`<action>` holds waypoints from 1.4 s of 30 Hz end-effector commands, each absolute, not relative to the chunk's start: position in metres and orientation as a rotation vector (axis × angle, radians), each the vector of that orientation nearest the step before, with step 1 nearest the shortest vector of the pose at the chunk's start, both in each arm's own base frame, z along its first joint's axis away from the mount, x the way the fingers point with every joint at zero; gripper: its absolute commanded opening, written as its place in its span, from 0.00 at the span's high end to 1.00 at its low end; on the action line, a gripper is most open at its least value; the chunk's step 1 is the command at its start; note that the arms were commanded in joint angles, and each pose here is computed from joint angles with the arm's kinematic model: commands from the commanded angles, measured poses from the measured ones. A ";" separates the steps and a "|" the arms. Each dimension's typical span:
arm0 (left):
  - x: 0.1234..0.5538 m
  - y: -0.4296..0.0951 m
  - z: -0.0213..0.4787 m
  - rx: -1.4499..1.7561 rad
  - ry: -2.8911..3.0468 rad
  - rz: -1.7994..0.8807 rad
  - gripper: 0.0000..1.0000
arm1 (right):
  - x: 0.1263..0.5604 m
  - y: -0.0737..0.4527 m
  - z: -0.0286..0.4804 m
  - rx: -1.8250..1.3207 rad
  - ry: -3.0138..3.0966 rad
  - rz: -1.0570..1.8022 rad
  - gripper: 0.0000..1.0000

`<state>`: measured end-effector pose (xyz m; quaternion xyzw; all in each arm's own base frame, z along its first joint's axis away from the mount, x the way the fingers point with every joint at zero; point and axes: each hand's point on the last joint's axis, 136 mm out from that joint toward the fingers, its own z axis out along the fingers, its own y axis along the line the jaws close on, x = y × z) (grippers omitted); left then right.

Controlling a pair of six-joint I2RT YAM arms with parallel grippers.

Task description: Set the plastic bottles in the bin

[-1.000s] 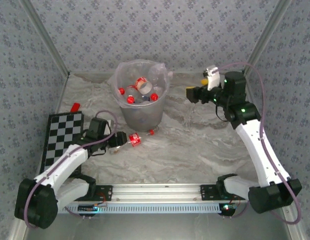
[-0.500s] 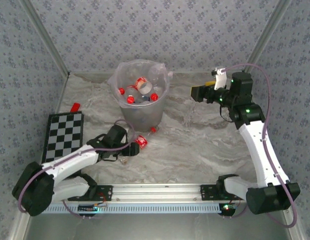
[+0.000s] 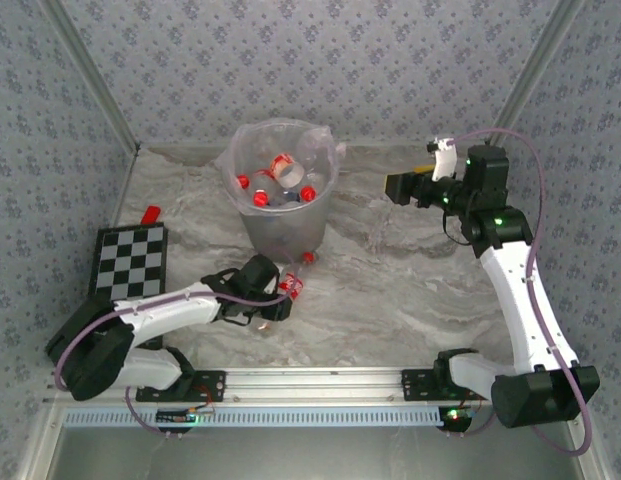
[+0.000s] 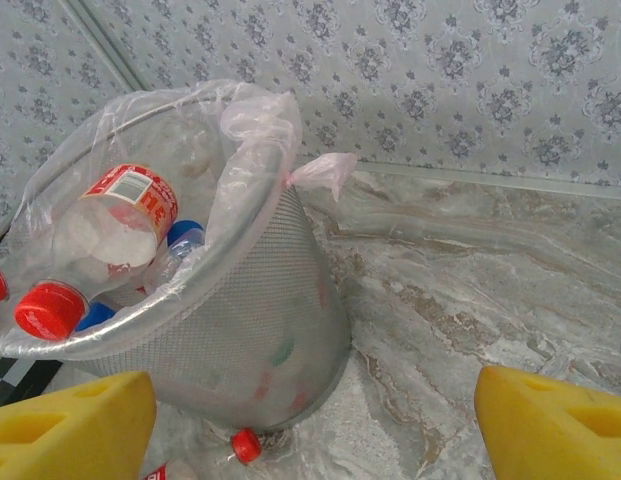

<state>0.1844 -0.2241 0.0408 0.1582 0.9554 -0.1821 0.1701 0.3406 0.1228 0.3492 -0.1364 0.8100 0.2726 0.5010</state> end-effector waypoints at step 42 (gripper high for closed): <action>0.203 -0.295 0.288 0.717 1.875 -0.914 0.25 | 0.274 0.256 0.342 -0.653 1.932 1.228 0.74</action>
